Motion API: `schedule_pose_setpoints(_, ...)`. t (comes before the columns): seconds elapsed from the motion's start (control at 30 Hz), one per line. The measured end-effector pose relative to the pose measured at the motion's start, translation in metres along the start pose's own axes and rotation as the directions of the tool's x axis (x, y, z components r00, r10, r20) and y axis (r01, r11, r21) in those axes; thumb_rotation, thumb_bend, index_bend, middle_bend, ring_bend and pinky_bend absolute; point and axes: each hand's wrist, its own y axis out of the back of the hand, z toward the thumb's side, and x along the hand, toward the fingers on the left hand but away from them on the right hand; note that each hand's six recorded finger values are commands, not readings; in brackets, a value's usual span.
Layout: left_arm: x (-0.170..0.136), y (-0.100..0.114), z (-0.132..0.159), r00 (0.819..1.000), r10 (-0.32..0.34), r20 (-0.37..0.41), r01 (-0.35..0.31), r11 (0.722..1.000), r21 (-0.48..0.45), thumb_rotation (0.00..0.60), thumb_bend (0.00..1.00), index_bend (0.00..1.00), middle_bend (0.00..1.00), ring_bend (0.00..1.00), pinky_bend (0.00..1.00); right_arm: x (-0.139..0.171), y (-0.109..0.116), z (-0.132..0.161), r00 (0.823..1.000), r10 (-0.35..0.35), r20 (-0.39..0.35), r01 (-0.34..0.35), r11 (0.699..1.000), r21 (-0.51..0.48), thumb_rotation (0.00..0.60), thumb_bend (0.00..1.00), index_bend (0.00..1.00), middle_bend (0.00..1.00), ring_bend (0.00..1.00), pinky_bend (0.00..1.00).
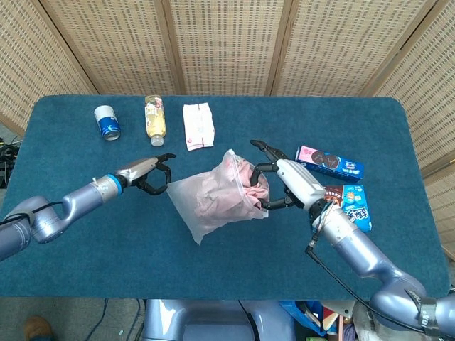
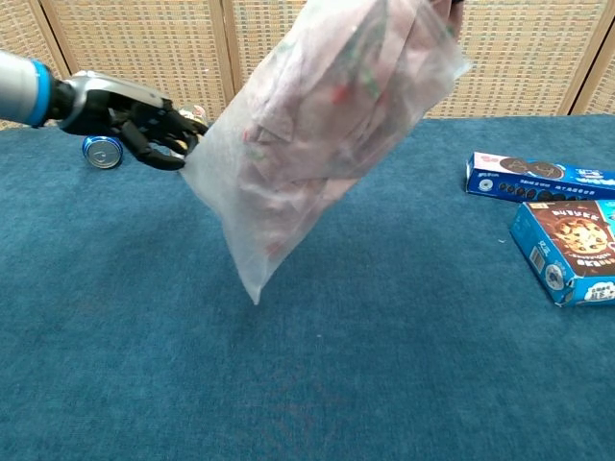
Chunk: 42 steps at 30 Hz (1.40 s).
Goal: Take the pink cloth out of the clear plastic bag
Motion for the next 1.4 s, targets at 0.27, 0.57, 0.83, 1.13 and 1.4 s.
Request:
schedule_pose_setpoints(0.27, -0.027, 0.004, -0.031, 0.998, 0.013, -0.056, -0.014, 1.000, -0.005, 0.600, 0.74, 0.81, 0.00, 0.00, 0.00, -0.009, -0.011, -0.033, 0.999, 0.003, 0.045, 0.000, 0.998, -0.070, 0.600, 0.72, 0.74, 0.00, 0.00, 0.00)
schedule_pose_setpoints(0.57, -0.046, 0.005, -0.057, 0.995, 0.026, -0.101, -0.029, 0.999, -0.028, 0.600, 0.76, 0.82, 0.00, 0.00, 0.00, -0.017, -0.016, -0.075, 0.993, -0.006, 0.118, 0.019, 0.994, -0.112, 0.600, 0.72, 0.74, 0.00, 0.00, 0.00)
schedule_pose_setpoints(0.83, -0.067, 0.008, -0.085, 0.986, 0.030, -0.166, -0.036, 0.999, -0.029, 0.600, 0.78, 0.82, 0.00, 0.00, 0.00, -0.019, -0.018, -0.111, 0.981, -0.014, 0.193, 0.040, 0.991, -0.128, 0.600, 0.72, 0.74, 0.00, 0.00, 0.00)
schedule_pose_setpoints(1.13, -0.097, 0.027, -0.127, 0.958, 0.076, -0.275, -0.074, 0.997, 0.018, 0.600, 0.78, 0.82, 0.00, 0.00, 0.00, -0.013, -0.004, -0.141, 0.963, -0.054, 0.264, 0.084, 0.991, -0.105, 0.600, 0.72, 0.74, 0.00, 0.00, 0.00)
schedule_pose_setpoints(1.4, -0.127, 0.051, -0.155, 0.922, 0.152, -0.356, -0.137, 0.988, 0.067, 0.600, 0.80, 0.82, 0.00, 0.00, 0.00, -0.008, 0.003, -0.153, 0.951, -0.076, 0.298, 0.104, 0.992, -0.078, 0.600, 0.72, 0.74, 0.00, 0.00, 0.00)
